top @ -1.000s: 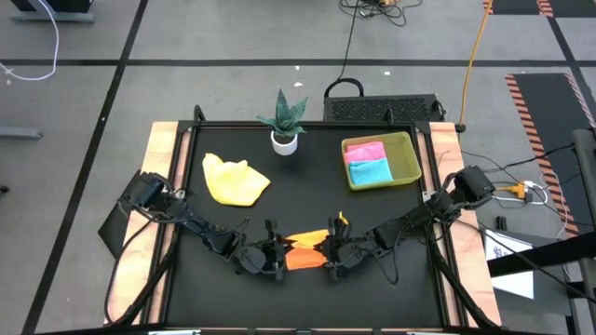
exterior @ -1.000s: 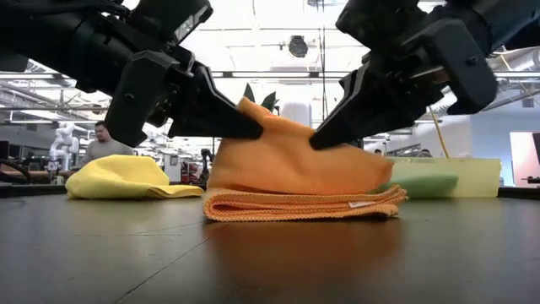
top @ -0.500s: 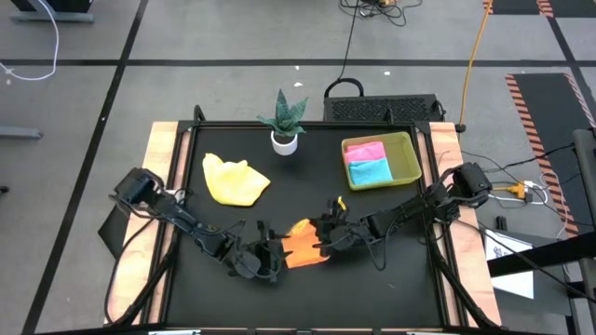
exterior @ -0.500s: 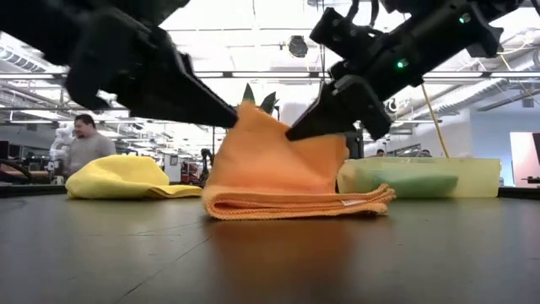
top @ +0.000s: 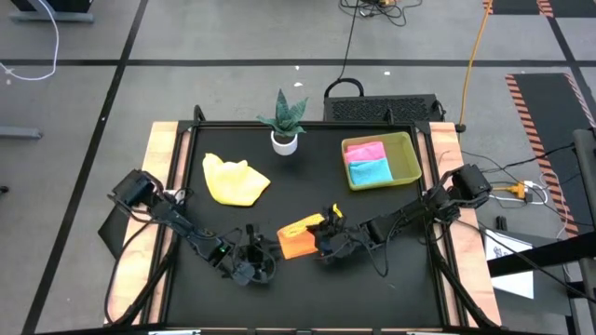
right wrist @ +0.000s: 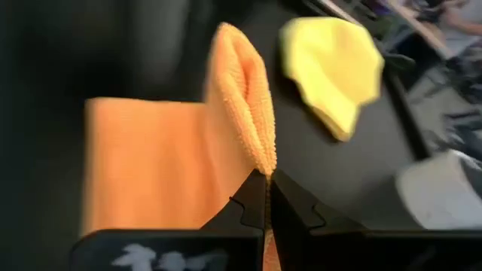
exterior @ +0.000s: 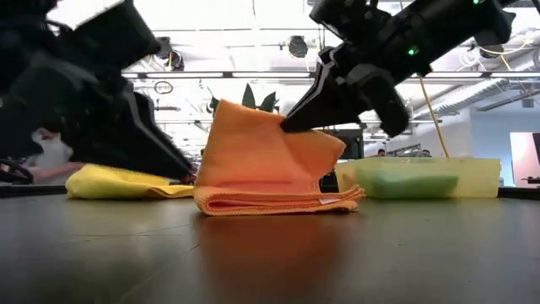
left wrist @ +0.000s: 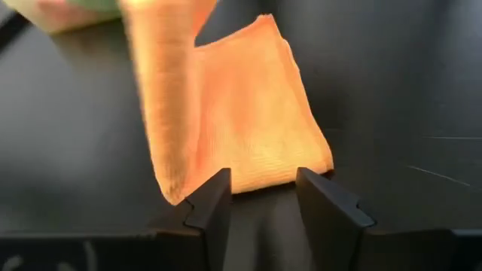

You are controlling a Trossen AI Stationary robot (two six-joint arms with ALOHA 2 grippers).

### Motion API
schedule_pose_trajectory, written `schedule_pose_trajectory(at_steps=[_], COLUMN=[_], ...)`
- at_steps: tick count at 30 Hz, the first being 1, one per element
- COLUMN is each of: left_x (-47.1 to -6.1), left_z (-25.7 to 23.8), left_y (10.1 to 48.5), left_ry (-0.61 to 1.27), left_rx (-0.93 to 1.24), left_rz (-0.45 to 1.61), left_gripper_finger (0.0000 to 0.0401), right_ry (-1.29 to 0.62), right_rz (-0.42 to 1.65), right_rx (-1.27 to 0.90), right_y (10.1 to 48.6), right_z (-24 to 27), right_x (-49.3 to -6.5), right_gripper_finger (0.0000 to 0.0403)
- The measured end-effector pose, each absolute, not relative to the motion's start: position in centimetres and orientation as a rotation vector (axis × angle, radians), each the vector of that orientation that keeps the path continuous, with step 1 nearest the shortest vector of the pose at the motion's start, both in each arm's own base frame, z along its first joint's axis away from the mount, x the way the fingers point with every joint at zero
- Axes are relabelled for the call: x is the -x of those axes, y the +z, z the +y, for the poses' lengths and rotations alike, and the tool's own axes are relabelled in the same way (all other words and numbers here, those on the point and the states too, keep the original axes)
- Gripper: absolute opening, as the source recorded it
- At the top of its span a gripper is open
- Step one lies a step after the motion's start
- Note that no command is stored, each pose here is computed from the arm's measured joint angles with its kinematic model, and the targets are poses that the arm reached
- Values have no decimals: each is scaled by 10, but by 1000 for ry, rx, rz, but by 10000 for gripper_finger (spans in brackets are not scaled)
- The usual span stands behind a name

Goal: Fold microfiber towels
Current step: Fold the orange microfiber cloth

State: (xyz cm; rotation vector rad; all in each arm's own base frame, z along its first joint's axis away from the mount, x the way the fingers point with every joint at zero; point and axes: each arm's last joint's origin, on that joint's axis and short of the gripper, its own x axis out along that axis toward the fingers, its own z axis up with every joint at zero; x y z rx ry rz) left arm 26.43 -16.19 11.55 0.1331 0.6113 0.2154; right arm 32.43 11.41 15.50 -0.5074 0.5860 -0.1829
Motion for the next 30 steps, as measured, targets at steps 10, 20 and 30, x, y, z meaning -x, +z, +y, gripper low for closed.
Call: schedule_pose_trajectory(at_steps=[10, 20, 30], left_x=[-264, -270, -273], left_z=[-139, -128, -126], left_y=[91, 80, 82], left_ry=[195, 252, 212], left_rx=[23, 6, -63], left_rz=[523, 529, 520], left_gripper_finger=[133, 133, 133], right_ry=[-70, -213, -273], right_rz=[636, 553, 568], right_rx=[513, 733, 900], right_y=[132, 146, 150], right_z=[124, 125, 114], right_x=[-326, -328, -333], right_gripper_finger=[0, 2, 3])
